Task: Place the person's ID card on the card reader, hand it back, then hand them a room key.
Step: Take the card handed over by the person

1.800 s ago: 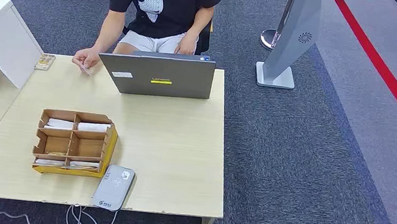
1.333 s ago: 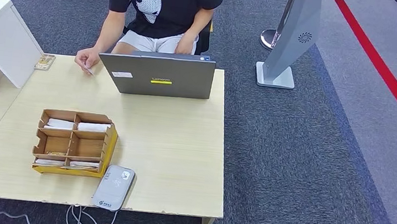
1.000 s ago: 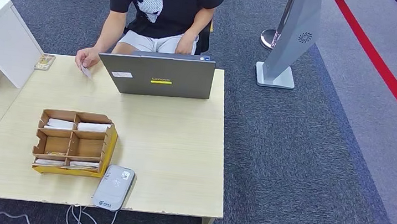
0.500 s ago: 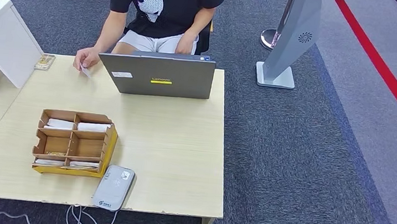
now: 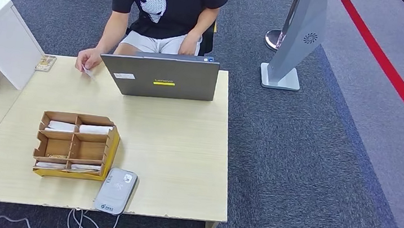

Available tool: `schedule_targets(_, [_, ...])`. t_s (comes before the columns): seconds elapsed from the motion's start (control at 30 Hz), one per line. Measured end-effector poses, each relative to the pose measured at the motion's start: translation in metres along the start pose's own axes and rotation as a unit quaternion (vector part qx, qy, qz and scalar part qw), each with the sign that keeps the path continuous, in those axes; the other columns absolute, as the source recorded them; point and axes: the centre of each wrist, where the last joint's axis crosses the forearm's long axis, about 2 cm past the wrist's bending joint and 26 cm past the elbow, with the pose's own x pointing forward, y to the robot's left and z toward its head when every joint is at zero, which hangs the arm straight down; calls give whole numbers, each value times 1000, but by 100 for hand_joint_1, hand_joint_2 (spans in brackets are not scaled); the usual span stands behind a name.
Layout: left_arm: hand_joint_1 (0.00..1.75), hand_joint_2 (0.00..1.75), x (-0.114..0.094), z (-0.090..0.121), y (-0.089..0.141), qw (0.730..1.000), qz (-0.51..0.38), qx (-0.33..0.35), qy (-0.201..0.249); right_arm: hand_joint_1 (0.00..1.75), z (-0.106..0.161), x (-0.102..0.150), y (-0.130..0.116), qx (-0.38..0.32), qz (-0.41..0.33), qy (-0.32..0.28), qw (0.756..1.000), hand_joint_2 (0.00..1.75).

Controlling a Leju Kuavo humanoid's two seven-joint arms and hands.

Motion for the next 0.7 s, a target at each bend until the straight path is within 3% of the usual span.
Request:
schedule_targets(0.3, [0, 175, 39, 0, 3, 992, -32, 37, -115, 0, -2, 2, -1, -16, -12, -18, 1000, 175])
schedule_targets(0.7, [0, 175, 106, 12, -13, 960, -35, 61, -271, 0, -5, 5, 2, -42, -34, -40, 998, 175])
